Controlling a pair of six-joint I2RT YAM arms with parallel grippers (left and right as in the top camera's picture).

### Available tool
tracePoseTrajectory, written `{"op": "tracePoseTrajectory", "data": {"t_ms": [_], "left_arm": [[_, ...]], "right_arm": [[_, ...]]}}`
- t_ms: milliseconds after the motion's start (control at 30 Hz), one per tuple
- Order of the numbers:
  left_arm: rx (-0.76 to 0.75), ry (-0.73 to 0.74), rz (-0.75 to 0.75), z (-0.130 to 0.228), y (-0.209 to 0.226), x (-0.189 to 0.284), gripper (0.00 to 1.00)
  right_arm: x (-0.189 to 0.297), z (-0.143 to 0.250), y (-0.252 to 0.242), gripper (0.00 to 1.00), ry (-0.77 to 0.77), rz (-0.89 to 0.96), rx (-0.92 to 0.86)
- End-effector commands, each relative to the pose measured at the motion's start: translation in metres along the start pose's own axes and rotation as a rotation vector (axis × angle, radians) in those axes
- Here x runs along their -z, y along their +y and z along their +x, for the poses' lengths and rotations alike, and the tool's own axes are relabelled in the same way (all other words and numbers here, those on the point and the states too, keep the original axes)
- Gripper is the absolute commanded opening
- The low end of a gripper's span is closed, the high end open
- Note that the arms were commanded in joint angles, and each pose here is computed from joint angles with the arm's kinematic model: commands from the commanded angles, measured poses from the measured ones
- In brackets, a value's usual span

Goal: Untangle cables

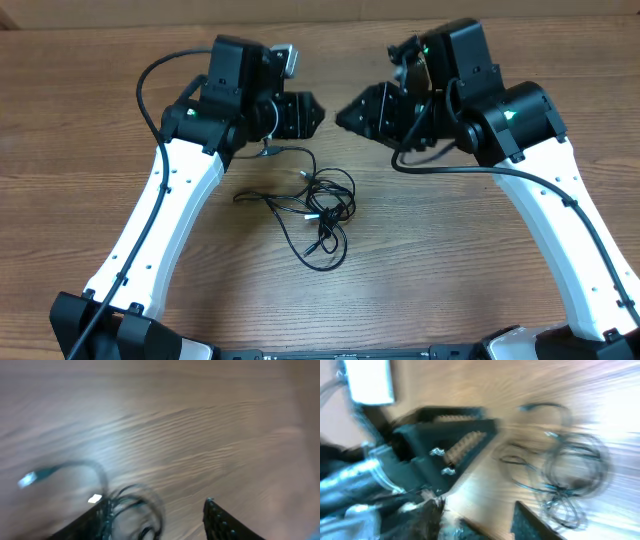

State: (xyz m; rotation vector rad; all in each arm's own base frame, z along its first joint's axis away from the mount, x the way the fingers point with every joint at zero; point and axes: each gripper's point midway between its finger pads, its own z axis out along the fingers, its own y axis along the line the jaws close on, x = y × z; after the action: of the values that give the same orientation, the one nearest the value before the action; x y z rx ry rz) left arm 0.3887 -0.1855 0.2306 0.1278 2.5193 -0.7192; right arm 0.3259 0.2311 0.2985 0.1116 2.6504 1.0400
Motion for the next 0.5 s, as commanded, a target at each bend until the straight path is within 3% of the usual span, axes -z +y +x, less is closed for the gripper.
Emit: {"op": "tracePoseTrajectory", "data": {"t_ms": [0, 67, 200, 467], "left_arm": [[0.06, -0.005, -0.188, 0.001, 0.034, -0.001, 0.64], [0.085, 0.073, -0.221, 0.017, 0.045, -0.013, 0.69], [0.126, 0.18, -0.194, 0.037, 0.049, -0.034, 0.69], [0.187, 0.434, -0.152, 0.089, 0.057, -0.066, 0.6]], "right_arm": [[0.006, -0.013, -0.043, 0.65, -0.107, 0.236, -0.021], [-0.006, -0.002, -0.08, 0.73, -0.078, 0.365, -0.054], [-0.033, 0.017, -0.113, 0.73, -0.014, 0.412, -0.089], [-0.104, 0.051, -0.16, 0.77, 0.094, 0.345, -0.154]]}}
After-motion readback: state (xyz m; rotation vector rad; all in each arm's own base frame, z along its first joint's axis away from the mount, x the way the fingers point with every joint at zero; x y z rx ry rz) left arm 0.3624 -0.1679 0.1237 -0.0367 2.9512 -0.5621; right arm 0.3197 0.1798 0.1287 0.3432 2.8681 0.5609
